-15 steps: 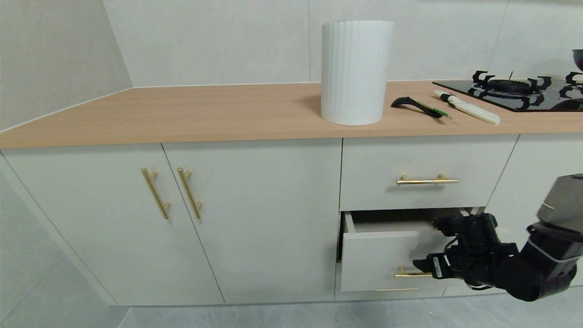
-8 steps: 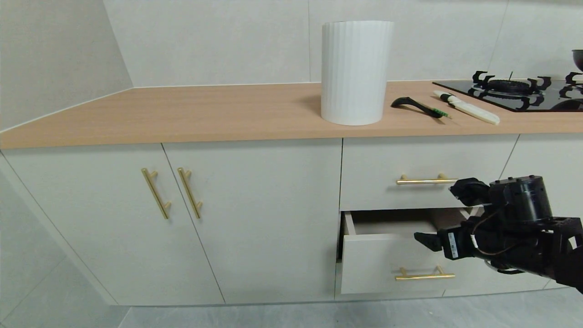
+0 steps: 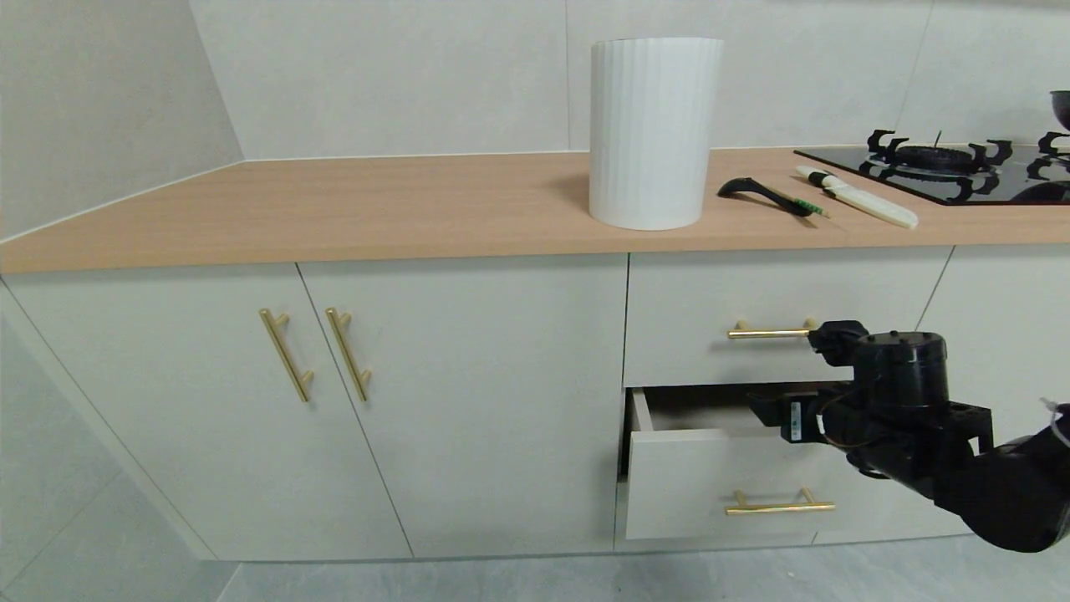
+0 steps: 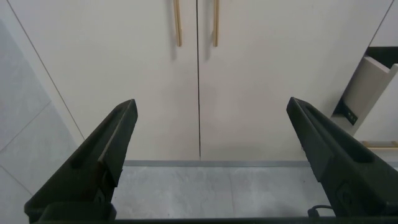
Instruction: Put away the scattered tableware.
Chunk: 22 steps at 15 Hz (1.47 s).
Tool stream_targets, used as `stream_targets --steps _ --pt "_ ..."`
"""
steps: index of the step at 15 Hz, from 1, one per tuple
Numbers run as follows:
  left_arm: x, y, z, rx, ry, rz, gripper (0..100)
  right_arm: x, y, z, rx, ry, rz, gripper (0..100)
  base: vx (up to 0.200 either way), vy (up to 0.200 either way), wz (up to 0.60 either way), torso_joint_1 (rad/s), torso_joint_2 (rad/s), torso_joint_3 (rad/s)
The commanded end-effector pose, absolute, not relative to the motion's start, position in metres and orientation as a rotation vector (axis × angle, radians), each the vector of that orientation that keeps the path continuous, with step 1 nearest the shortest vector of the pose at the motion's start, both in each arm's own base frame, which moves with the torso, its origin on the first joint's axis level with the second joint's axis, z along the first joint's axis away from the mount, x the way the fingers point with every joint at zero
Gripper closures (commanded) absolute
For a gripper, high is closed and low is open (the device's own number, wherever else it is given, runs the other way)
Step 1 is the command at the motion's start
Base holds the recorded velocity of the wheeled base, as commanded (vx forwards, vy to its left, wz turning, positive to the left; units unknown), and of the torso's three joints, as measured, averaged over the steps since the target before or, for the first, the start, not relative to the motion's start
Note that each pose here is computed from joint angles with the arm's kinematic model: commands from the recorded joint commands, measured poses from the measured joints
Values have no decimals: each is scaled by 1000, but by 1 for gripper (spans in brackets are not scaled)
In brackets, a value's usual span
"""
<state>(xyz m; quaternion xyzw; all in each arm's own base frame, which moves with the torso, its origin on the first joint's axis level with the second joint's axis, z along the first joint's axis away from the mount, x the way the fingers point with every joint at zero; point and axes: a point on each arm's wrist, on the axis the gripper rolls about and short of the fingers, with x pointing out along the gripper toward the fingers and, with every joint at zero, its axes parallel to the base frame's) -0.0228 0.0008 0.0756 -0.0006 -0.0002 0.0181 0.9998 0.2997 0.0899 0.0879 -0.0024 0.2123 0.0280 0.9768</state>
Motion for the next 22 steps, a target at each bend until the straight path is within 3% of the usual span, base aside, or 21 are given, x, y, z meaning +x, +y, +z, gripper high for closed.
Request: stream_targets --steps 1,7,22 --pt "-23 1 76 -2 2 37 0 312 91 55 -17 491 31 0 0 0 0 0 0 0" --pt "-23 1 76 -3 1 37 0 314 91 46 -22 503 25 0 0 0 0 0 0 0" --pt "-23 1 75 -2 0 37 0 298 86 66 -43 577 31 0 0 0 0 0 0 0"
